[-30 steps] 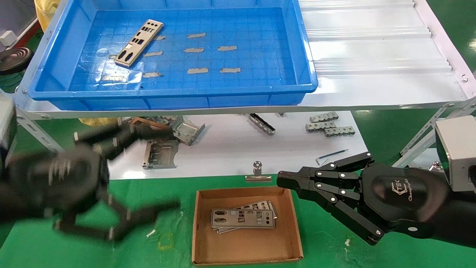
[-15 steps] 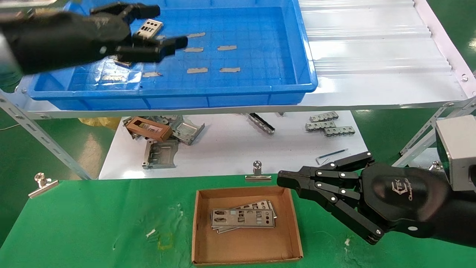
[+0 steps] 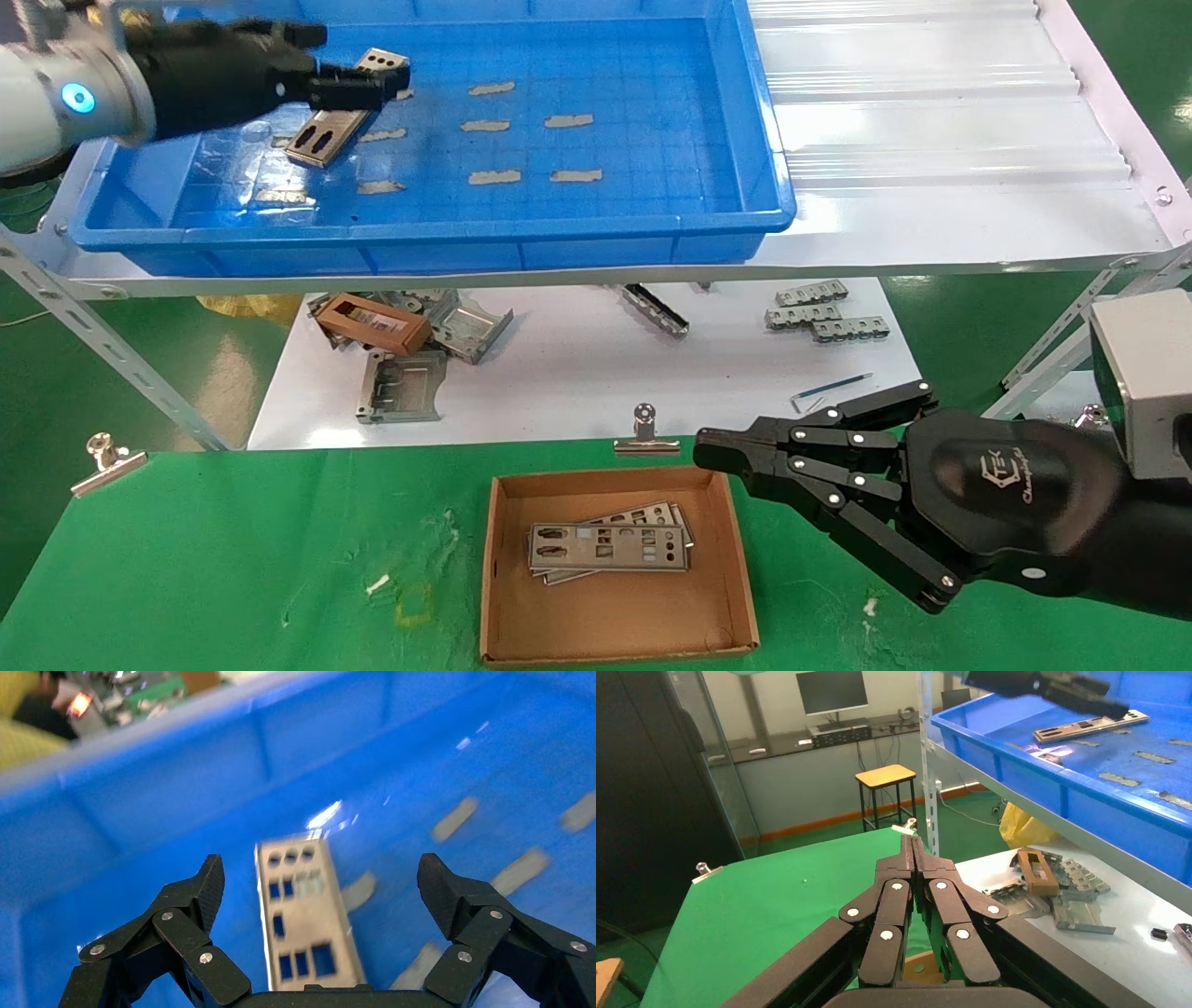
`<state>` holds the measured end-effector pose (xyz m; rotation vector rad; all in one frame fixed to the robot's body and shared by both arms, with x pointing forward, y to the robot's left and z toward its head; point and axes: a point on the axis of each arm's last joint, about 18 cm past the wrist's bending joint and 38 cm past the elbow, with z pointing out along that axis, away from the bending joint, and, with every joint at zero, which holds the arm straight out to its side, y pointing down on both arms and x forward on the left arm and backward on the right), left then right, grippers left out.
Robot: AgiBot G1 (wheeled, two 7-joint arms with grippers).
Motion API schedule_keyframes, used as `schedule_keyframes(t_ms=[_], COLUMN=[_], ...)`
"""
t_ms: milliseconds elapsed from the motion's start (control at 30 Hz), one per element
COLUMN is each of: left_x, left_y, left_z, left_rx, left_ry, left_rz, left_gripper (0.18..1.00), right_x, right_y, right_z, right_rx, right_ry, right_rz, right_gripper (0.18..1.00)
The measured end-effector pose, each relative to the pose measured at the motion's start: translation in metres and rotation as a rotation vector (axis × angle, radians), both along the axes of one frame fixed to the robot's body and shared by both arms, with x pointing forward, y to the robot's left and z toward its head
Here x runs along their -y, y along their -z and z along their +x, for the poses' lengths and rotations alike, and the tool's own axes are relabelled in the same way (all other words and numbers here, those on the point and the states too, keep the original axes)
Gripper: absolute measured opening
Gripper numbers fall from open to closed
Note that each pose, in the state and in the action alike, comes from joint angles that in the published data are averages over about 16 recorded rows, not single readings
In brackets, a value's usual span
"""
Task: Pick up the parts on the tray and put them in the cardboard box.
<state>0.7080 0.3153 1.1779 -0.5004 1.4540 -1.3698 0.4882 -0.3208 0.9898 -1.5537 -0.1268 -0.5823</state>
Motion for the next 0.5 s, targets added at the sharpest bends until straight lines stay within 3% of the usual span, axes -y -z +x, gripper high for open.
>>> schedule_keyframes(t_ms=[500], left_x=[-0.002], left_y=[0.008], left_z=[0.014], left_rx=[-0.042], left_ry=[-0.036], left_rz=[-0.11], left_gripper=[0.999], right_x=[0.0], right_y=[0.0], right_z=[0.0], right_rx=[0.0], right_ry=[0.0], right_rz=[0.0], right_gripper=[0.251])
